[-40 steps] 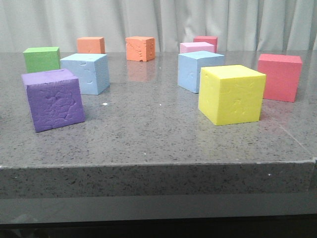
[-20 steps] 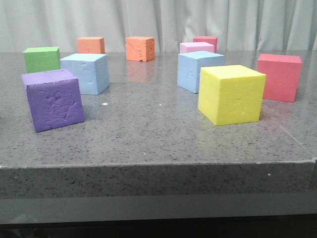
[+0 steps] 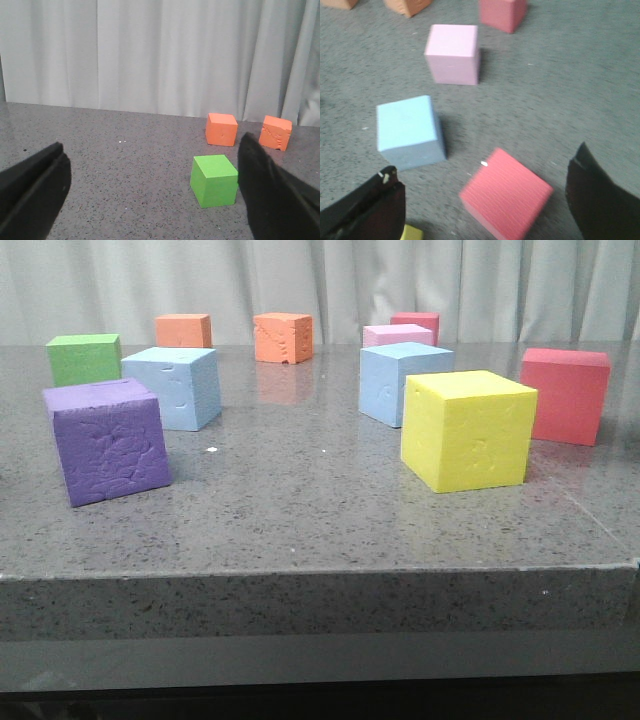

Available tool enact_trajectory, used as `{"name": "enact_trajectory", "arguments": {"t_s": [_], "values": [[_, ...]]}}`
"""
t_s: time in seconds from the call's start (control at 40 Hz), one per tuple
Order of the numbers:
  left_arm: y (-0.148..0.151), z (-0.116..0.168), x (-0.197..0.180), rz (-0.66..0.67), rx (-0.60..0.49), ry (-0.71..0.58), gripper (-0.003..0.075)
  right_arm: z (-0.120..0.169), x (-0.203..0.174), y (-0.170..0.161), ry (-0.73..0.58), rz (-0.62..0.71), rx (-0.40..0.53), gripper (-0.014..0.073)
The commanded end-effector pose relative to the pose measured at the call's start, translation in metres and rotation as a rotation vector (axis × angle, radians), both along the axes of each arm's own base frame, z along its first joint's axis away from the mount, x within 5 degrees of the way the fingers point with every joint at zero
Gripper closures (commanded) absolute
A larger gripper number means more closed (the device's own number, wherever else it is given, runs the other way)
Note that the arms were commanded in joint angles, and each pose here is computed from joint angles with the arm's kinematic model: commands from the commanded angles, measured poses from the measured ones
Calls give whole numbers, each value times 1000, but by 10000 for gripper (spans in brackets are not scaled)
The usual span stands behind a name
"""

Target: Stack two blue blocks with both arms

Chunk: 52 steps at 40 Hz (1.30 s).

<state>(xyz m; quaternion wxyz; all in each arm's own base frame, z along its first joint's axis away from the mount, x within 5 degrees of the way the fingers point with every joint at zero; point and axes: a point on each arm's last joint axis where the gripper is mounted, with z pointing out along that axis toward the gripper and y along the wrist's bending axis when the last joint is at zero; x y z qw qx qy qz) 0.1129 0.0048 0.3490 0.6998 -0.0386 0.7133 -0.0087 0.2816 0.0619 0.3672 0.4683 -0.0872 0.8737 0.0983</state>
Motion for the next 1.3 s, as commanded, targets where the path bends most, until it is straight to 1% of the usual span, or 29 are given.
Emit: {"name": "enact_trajectory", "arguments": {"t_s": [0.0, 0.15, 0.33, 0.58, 0.8, 0.98, 1.03, 1.08, 1.2, 1.28], "values": [[1, 20, -1, 6, 2, -115, 62, 21, 21, 23, -50, 68, -1, -58], [1, 20, -1, 6, 2, -115, 62, 17, 54, 56, 52, 158, -26, -58], [1, 20, -1, 6, 2, -115, 62, 7, 84, 79, 113, 203, -45, -58], [1, 21, -1, 7, 2, -125, 62, -19, 111, 90, 209, 216, -69, -58], [1, 22, -1, 8, 3, -141, 62, -40, 121, 93, 257, 217, -80, -58], [1, 22, -1, 8, 3, -141, 62, -48, 123, 94, 289, 220, -88, -55], [1, 22, -1, 8, 3, -141, 62, -49, 123, 94, 298, 222, -90, -34], [1, 22, -1, 8, 3, -141, 62, -49, 122, 94, 308, 224, -93, 15], [1, 22, -1, 8, 3, -141, 62, -49, 121, 94, 315, 225, -95, 189], [1, 22, -1, 8, 3, -141, 62, -46, 120, 94, 312, 227, -94, 212]]}}
